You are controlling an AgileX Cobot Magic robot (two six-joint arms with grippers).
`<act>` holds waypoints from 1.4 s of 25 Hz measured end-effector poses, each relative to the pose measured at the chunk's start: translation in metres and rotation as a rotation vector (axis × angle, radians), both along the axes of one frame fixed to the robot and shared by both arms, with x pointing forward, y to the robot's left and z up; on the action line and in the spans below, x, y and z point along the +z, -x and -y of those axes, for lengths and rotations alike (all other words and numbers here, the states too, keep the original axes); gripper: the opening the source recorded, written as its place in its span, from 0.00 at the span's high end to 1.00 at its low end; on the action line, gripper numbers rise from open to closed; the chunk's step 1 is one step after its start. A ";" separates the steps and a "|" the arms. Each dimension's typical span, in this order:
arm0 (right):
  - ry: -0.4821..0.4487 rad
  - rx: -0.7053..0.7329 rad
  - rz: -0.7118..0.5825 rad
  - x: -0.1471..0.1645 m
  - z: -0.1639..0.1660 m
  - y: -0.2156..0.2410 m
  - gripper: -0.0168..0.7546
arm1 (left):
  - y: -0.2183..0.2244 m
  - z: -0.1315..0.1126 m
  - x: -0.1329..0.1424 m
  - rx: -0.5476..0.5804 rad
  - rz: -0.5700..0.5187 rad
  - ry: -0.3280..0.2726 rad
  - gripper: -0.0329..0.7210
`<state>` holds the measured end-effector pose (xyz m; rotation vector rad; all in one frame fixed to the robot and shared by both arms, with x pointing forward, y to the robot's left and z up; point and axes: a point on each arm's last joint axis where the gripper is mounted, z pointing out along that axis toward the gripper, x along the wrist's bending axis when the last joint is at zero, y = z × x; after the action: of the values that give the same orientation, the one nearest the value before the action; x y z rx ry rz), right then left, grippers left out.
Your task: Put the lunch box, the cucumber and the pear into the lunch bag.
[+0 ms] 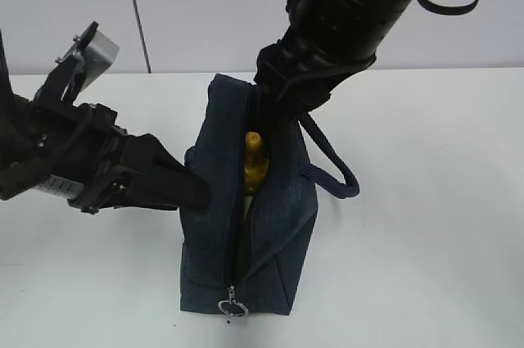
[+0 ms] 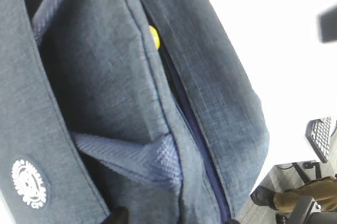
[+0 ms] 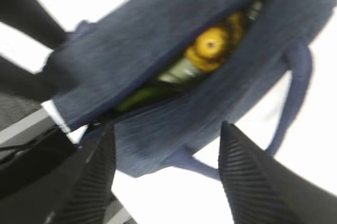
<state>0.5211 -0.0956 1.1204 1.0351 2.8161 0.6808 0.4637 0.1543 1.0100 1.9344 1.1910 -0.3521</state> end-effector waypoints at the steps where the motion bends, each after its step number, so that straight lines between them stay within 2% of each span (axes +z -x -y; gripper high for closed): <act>1: -0.022 0.012 -0.007 0.005 0.000 0.004 0.35 | 0.000 0.000 0.000 -0.002 0.002 0.000 0.51; 7: -0.085 0.037 0.027 0.034 0.010 0.027 0.35 | 0.000 0.000 0.000 -0.011 0.014 -0.003 0.51; 12: -0.093 0.040 0.032 0.039 0.025 0.051 0.35 | -0.001 0.000 0.000 -0.012 0.025 -0.007 0.51; 14: -0.100 0.034 0.035 0.035 0.032 0.062 0.35 | -0.001 0.000 0.000 -0.017 0.032 -0.009 0.51; 19: -0.191 0.013 0.053 0.022 0.046 0.092 0.35 | -0.001 0.000 0.000 -0.031 0.049 -0.013 0.51; 27: -0.317 -0.008 0.002 -0.019 0.056 0.124 0.35 | -0.001 0.000 0.000 -0.033 0.052 -0.014 0.51; 30: -0.358 0.004 -0.017 -0.034 0.054 0.127 0.35 | -0.001 0.000 0.000 -0.033 0.052 -0.014 0.60; 35: -0.455 0.054 0.009 -0.053 0.049 0.130 0.35 | -0.001 0.000 0.000 -0.035 0.054 -0.014 0.86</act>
<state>0.3909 -0.1444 1.0677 1.0015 2.7513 1.3720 0.4643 0.1545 1.0101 1.9669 1.1288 -0.3093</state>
